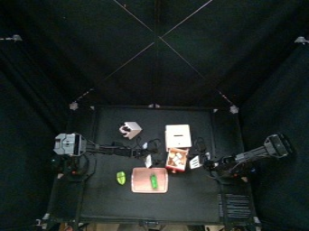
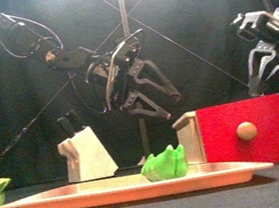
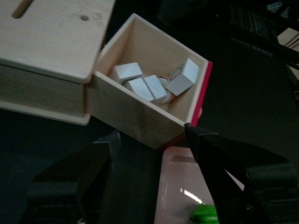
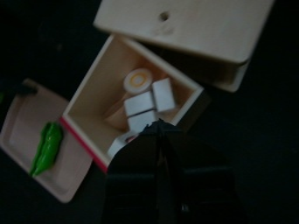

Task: Grab pea

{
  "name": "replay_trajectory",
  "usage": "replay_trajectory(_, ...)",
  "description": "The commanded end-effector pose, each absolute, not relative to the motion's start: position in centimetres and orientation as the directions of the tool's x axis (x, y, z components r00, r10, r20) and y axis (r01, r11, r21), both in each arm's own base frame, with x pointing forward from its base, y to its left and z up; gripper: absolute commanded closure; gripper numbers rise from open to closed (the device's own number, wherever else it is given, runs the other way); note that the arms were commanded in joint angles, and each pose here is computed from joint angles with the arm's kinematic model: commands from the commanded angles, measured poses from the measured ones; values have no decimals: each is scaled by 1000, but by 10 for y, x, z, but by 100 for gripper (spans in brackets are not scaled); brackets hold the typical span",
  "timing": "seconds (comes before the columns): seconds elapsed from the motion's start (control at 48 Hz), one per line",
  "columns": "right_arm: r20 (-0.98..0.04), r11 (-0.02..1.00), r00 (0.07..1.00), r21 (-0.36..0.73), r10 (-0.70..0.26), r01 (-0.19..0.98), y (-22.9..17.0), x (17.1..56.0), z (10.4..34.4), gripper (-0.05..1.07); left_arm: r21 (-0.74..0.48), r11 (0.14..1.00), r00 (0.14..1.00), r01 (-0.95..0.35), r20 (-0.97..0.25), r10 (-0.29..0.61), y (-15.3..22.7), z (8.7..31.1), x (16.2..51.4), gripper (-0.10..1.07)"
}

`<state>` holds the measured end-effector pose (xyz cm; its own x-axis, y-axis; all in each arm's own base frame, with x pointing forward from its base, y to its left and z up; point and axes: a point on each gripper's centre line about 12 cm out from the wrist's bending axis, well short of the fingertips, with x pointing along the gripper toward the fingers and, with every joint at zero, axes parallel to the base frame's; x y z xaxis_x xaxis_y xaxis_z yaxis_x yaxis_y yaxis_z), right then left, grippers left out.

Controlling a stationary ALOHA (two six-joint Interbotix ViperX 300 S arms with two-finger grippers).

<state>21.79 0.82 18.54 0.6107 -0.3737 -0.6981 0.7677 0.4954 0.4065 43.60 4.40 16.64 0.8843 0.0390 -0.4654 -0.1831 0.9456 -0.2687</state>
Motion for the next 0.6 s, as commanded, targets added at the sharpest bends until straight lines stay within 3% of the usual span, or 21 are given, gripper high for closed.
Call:
replay_trajectory(0.0, -680, 569, 660, 419, -320, 708, 33, 227, 196, 63, -286, 940, 916, -185, -396, 60, 54, 191, 442, 3)
replay_trajectory(0.271, -714, 659, 641, 342, -281, 670, 73, 243, 185, 63, -338, 918, 937, -207, -338, 87, 67, 195, 440, 3)
replay_trajectory(0.583, -785, 636, 532, 239, -319, 734, 85, 252, 151, 63, -370, 906, 945, -206, -314, 87, 66, 189, 432, 3)
